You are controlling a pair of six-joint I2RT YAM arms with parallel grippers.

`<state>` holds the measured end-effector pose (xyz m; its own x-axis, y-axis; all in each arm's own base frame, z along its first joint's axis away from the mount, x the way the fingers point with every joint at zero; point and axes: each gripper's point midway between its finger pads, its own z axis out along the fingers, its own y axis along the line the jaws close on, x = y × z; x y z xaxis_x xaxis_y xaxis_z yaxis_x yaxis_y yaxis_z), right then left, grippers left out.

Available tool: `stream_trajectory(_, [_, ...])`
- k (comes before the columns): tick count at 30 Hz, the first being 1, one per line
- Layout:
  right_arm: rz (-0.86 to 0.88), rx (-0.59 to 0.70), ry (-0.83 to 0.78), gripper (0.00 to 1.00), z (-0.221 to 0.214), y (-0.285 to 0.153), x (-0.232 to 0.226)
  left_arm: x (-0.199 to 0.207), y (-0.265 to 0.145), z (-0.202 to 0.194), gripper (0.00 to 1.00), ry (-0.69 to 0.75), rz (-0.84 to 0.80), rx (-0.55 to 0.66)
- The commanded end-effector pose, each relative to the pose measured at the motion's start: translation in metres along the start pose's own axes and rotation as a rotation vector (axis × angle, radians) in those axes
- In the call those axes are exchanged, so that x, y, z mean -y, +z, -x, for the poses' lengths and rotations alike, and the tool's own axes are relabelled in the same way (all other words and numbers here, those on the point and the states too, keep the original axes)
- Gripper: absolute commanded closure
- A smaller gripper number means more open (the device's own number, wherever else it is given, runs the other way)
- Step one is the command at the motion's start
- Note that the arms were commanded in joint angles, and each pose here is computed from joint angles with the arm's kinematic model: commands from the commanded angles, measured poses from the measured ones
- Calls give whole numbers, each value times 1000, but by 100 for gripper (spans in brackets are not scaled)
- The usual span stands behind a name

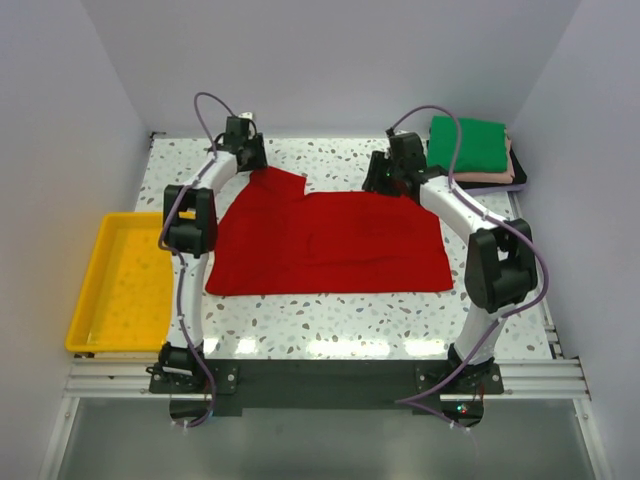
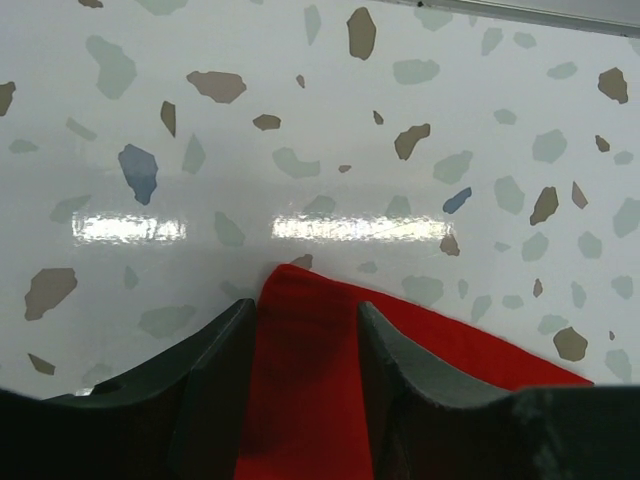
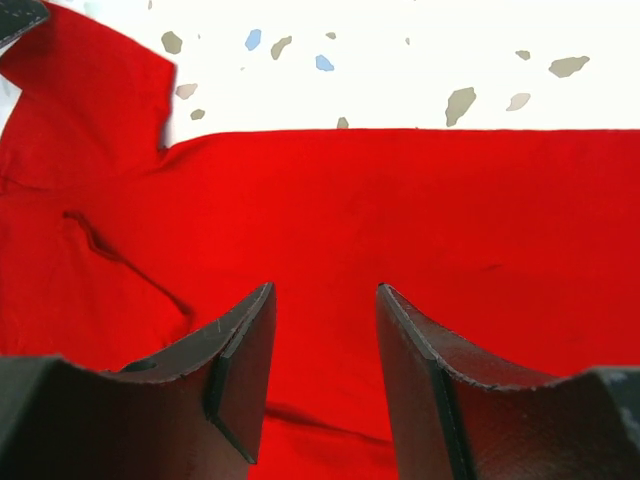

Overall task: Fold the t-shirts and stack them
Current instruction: Fold the tshirt

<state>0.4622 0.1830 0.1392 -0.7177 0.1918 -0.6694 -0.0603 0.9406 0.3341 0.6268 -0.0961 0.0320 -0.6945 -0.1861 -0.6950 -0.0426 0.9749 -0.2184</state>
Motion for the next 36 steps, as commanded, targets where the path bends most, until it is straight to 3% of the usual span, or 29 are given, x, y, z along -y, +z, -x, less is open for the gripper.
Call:
stream_trajectory(1, [22, 57, -8, 52, 18, -15, -3, 20, 2, 3, 51, 43, -53, 28])
stream_trajectory(7, [-10, 67, 14, 52, 23, -17, 16, 27, 0, -2, 74, 45, -70, 23])
stream_trajectory(10, [-48, 68, 13, 52, 23, -16, 27, 29, -4, 5, 80, 45, -75, 39])
stream_trajectory(18, [-89, 57, 37, 52, 22, -9, 47, 35, -32, 53, 100, 67, -62, 170])
stream_trajectory(29, [-254, 42, 27, 50, 21, 1, 101, 49, -68, 92, 100, 70, -108, 281])
stream_trajectory(36, [-315, -22, 89, 51, 18, 23, 154, 54, -70, 88, 100, 57, -140, 278])
